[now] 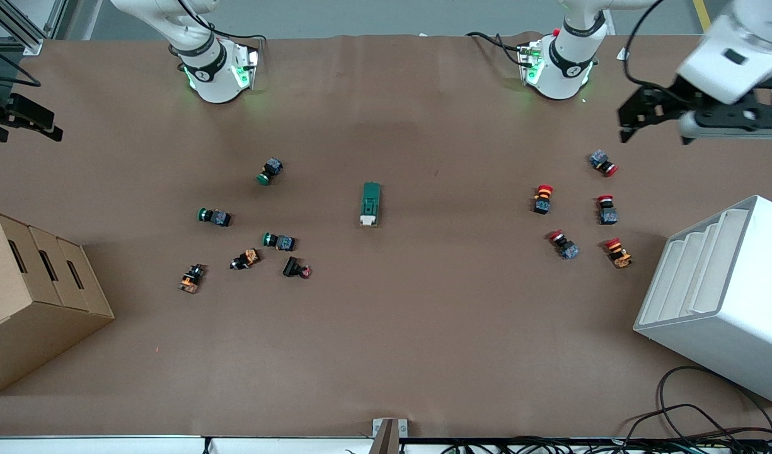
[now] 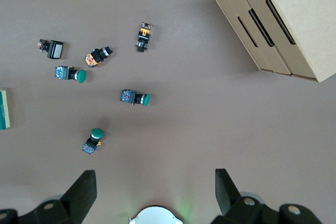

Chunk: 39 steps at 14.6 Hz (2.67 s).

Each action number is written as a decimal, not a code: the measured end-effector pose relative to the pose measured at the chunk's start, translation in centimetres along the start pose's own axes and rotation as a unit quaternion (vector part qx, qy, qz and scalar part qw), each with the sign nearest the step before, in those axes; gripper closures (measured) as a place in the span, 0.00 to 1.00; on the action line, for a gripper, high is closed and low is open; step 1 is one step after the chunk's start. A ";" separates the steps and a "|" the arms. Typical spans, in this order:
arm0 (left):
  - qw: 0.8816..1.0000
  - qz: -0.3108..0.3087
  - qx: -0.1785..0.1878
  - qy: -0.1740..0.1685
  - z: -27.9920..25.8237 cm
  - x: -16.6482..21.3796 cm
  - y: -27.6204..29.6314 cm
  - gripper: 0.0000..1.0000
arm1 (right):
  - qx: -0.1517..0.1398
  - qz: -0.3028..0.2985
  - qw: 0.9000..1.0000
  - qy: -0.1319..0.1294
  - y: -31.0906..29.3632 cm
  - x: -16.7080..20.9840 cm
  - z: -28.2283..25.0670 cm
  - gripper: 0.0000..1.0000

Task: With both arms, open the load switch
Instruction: 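Move the left gripper over the green load switch and lower it, then reach the right gripper to the switch's white handle while the left gripper holds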

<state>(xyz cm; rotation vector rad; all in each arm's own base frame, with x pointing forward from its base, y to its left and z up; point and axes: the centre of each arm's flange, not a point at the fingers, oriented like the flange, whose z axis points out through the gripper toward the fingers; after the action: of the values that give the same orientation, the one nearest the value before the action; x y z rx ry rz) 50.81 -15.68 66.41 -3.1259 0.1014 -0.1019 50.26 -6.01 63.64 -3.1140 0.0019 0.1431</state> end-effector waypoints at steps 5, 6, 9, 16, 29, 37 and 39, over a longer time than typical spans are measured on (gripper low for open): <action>0.997 -0.065 -0.026 0.040 6.1 -3.9 17.3 0.00 | 0.000 -0.002 1.000 0.000 -0.2 0.0 0.0 0.00; 0.996 -0.072 -0.028 0.040 8.1 -5.1 19.9 0.00 | 0.000 -0.002 1.000 0.000 -0.2 0.0 0.0 0.00; 0.995 -0.091 -0.027 0.027 13.3 -8.2 26.1 0.00 | -0.001 -0.005 1.000 0.004 -0.5 0.0 -0.4 0.00; 0.989 -0.132 0.027 0.067 26.0 -16.9 39.0 0.00 | -0.001 0.006 1.000 -0.024 0.6 2.5 2.5 0.00; 0.956 -0.095 -0.004 0.278 43.1 -27.5 45.9 0.00 | -0.029 0.261 0.961 -0.086 -15.7 11.1 17.4 0.00; 0.923 -0.020 -0.015 0.384 48.7 -27.7 43.9 0.00 | -0.031 0.530 0.846 -0.048 -38.0 13.4 37.5 0.00; 0.917 -0.018 -0.010 0.399 50.4 -27.8 43.5 0.00 | -0.023 0.565 0.824 -0.041 -40.4 13.6 40.4 0.00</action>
<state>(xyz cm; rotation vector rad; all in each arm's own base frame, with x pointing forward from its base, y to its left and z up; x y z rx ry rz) 23.58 -56.74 13.70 -2.8719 0.0461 -1.3602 60.16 35.32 23.13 -2.6437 1.8156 0.2762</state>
